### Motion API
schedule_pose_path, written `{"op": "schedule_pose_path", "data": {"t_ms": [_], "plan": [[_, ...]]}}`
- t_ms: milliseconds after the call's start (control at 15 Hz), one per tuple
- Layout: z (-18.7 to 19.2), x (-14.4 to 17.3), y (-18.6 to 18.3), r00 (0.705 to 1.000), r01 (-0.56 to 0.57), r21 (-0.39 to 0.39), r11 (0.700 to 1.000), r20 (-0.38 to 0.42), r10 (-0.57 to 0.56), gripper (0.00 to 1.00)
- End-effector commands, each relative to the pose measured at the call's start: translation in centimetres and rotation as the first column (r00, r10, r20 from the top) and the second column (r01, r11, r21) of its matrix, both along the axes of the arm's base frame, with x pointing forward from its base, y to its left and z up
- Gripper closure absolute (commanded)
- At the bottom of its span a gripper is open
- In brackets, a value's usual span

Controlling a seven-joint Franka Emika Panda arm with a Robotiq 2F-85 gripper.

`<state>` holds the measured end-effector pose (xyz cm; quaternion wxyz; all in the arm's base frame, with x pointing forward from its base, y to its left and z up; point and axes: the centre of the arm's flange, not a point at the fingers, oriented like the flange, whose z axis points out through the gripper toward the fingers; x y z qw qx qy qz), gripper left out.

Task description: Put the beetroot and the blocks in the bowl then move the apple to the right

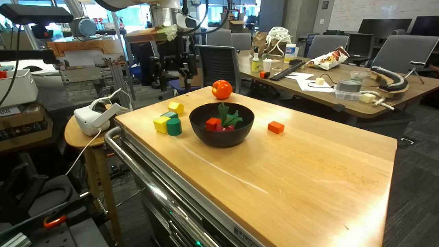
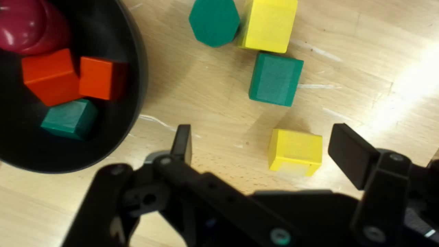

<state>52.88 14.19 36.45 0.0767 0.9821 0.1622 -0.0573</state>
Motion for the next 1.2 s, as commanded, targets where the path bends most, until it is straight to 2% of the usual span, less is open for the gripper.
{"op": "schedule_pose_path", "data": {"t_ms": [0, 800, 867, 1000, 1067, 1133], "plan": [[-1.4, 0.7, 0.8, 1.0, -0.007, 0.068, 0.998, -0.012, 0.007, 0.0], [-7.6, 1.6, 1.5, 0.998, 0.007, 0.136, 0.991, -0.057, 0.0, 0.02], [-7.9, 1.6, 1.4, 0.998, 0.01, 0.141, 0.99, -0.06, -0.002, 0.1], [-8.2, 1.6, 1.4, 0.998, 0.015, 0.153, 0.988, -0.064, -0.006, 0.16], [-8.4, 1.5, 1.4, 0.998, 0.016, 0.156, 0.988, -0.065, -0.006, 0.36], [-8.5, 1.5, 1.4, 0.998, 0.016, 0.157, 0.987, -0.066, -0.006, 0.44]]}}
